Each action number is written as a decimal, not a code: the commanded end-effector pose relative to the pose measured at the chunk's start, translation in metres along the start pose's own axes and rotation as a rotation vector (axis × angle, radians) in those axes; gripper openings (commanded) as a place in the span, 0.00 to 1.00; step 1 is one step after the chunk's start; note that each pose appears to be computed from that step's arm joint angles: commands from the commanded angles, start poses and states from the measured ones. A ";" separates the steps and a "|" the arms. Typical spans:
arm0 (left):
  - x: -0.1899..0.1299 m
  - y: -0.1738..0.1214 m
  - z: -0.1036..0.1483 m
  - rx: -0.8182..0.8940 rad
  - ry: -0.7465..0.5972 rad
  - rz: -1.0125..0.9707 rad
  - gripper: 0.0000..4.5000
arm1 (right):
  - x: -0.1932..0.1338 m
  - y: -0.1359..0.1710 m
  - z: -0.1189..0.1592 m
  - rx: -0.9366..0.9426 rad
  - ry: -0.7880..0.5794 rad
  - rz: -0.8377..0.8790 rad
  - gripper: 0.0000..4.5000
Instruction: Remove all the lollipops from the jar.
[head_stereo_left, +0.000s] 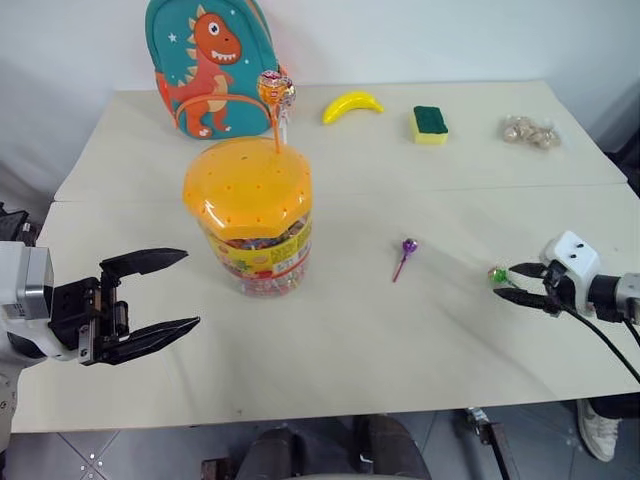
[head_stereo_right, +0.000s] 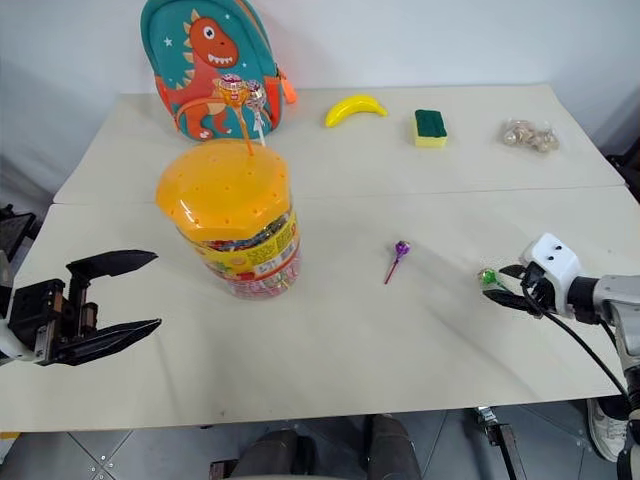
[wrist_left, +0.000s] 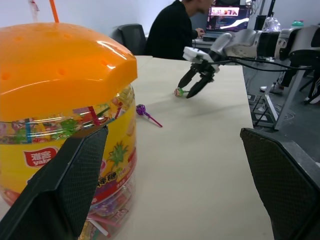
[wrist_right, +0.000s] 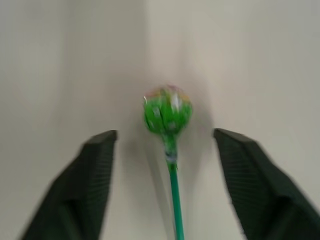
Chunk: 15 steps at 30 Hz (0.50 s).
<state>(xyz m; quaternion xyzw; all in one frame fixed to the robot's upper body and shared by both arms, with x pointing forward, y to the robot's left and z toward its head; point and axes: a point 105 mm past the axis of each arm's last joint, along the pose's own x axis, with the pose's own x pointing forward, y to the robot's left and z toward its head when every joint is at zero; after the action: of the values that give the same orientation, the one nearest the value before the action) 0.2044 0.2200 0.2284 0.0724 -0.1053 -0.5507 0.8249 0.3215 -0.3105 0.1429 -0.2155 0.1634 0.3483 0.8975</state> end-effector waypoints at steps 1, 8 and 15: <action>-0.009 0.009 0.016 0.030 -0.097 0.094 1.00 | -0.012 -0.004 0.077 -0.110 -0.337 0.058 0.83; -0.020 0.024 0.035 0.034 -0.247 0.256 1.00 | 0.017 0.051 0.200 -0.122 -0.709 0.312 0.83; -0.025 0.028 0.036 -0.002 -0.278 0.303 1.00 | 0.051 0.100 0.267 -0.057 -0.817 0.452 0.83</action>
<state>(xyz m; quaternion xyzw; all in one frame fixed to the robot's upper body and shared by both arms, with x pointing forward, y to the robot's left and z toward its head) 0.2159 0.2541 0.2639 -0.0231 -0.2231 -0.4184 0.8801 0.3333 -0.0925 0.3095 -0.0353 -0.1584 0.5912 0.7900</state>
